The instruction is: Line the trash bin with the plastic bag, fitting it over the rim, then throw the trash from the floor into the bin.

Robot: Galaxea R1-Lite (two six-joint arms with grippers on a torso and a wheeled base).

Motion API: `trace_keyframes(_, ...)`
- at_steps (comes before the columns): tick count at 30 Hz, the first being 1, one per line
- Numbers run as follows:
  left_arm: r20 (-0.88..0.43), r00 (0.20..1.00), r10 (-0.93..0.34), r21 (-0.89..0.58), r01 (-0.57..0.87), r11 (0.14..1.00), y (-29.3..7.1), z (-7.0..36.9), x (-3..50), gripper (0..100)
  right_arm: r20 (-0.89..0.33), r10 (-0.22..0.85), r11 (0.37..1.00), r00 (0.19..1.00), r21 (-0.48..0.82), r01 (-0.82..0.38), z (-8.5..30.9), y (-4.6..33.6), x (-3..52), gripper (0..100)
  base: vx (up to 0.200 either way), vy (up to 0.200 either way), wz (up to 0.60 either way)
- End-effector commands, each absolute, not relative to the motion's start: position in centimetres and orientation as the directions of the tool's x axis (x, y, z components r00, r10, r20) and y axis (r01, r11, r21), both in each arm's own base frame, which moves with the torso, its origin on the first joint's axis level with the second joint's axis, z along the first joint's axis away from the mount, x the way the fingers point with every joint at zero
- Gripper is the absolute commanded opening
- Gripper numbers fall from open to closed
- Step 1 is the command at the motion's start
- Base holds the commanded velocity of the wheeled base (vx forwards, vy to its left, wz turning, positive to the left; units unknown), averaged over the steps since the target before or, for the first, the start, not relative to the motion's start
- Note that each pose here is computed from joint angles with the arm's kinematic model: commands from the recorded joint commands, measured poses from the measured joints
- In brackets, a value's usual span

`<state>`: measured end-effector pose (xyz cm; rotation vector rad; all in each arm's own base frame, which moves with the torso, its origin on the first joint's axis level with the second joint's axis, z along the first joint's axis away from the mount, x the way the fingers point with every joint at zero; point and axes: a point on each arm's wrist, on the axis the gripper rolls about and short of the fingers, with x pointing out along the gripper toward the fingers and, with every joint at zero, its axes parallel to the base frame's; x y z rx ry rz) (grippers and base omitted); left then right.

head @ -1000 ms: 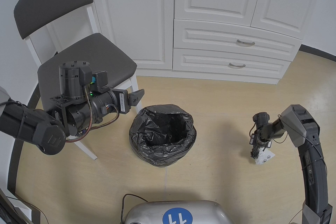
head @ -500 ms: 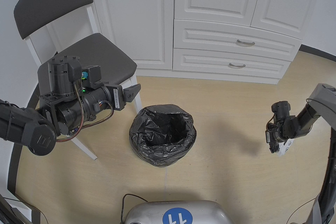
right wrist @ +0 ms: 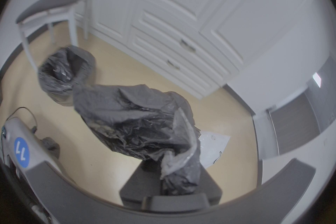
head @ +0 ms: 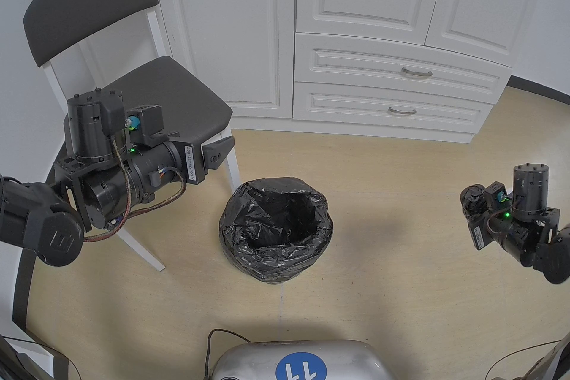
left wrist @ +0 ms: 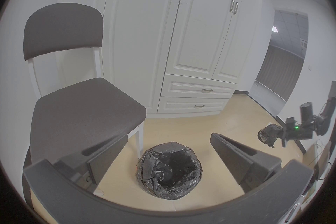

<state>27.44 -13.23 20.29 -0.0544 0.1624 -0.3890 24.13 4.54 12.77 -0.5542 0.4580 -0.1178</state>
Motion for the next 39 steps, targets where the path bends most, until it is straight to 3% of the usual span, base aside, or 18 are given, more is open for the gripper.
trace_keyframes(1, -0.121, 0.916, -0.382, -0.084, 0.374, 0.923, -12.9, 21.1, 26.8, 100, -0.206, -0.016, 0.861, 0.979, -0.5, -0.091, 15.8, 7.5, 18.7, 0, 0.0, 0.0, 0.0)
trace_keyframes(6, -0.098, 0.92, -0.379, -0.086, 0.372, 0.924, -12.6, 21.8, 26.5, 100, -0.078, 0.142, 0.886, 0.987, -0.434, -0.162, 16.1, 10.5, 17.9, 0, 0.0, 0.0, 0.0)
trace_keyframes(11, -0.078, 0.922, -0.379, -0.089, 0.372, 0.924, -12.4, 22.3, 26.2, 100, -0.061, 0.276, 0.897, 0.959, -0.341, -0.28, 14.6, 14.4, 18.3, 0, 0.0, 0.0, 0.0)
trace_keyframes(16, -0.051, 0.926, -0.375, -0.09, 0.37, 0.925, -12.1, 22.9, 25.9, 100, 0.004, 0.395, 0.907, 0.919, -0.157, -0.39, 11.6, 20.8, 19.8, 0, 0.0, 0.0, 0.0)
trace_keyframes(20, -0.025, 0.934, -0.357, -0.094, 0.353, 0.931, -11.3, 23.6, 25.8, 100, 0.024, 0.401, 0.916, 0.916, -0.042, -0.4, 8.2, 25.2, 23.2, 0, 0.0, 0.0, 0.0)
trace_keyframes(29, 0.026, 0.944, -0.328, -0.097, 0.329, 0.939, -9.7, 25.0, 25.4, 100, 0.099, 0.395, 0.87, 0.913, 0.277, -0.407, 6.5, 30.6, 27.9, 0, 0.0, 0.0, 0.0)
trace_keyframes(39, 0.028, 0.943, -0.331, -0.097, 0.332, 0.938, -9.5, 25.1, 25.5, 100, -0.071, 0.361, 0.827, 0.93, 0.486, -0.284, 2.6, 32.7, 32.6, 0, 0.0, 0.0, 0.0)
